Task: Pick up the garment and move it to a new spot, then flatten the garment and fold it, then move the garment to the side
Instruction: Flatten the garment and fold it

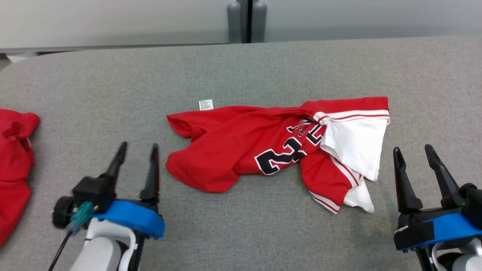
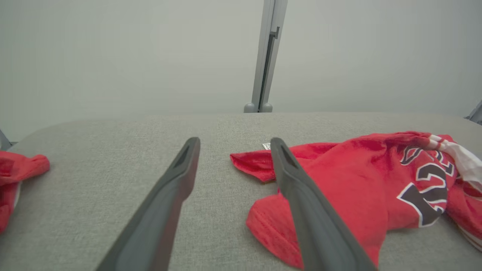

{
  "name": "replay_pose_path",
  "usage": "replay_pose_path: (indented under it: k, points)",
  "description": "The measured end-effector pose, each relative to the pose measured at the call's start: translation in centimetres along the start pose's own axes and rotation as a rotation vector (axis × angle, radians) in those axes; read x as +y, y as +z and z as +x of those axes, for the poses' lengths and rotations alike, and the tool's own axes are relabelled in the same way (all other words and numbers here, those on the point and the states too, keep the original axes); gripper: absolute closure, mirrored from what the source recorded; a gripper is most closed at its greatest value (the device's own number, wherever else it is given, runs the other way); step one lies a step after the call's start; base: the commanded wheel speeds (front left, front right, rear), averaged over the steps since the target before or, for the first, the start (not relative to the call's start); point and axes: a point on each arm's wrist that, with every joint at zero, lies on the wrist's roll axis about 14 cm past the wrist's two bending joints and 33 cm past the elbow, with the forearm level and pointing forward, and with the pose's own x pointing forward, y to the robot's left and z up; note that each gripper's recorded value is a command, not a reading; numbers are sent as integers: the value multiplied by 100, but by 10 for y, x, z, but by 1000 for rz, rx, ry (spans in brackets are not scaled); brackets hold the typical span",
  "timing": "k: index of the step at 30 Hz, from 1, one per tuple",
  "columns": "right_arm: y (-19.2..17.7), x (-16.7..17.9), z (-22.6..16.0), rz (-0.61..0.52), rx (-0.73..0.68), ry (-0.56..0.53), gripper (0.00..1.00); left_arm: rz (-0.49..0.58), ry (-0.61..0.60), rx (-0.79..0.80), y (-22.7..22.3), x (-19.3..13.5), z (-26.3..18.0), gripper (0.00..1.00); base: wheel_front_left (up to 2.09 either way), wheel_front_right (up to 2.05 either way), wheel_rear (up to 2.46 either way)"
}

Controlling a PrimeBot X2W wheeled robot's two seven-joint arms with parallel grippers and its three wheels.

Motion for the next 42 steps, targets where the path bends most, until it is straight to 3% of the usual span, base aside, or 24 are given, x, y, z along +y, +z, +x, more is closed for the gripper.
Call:
replay_pose_path:
  k: [8,13,15,19,28,31,35,42]
  points:
    - [-19,-6,7,10,44,-14,0,-70,-117,358,-83,-25,13,0,0,0,0]
    - [-27,-12,7,13,62,-34,0,-99,-127,474,-109,-24,17,0,0,0,0]
    - [-27,-14,7,13,59,-40,0,-101,-143,475,-108,-27,23,100,0,0,0]
    - [-26,-18,7,16,51,-52,0,-74,-149,375,-92,-26,36,100,0,0,0]
    - [-21,-17,6,25,34,-52,0,177,-111,-73,25,-5,71,100,0,0,0]
    - [-19,-13,8,28,28,-43,0,244,-127,-150,47,-11,67,100,0,0,0]
    - [-20,-11,11,32,29,-35,0,229,-137,-84,18,-17,43,100,0,0,0]
    - [-22,-4,17,42,30,-18,0,102,-64,117,-54,-13,-5,100,0,0,0]
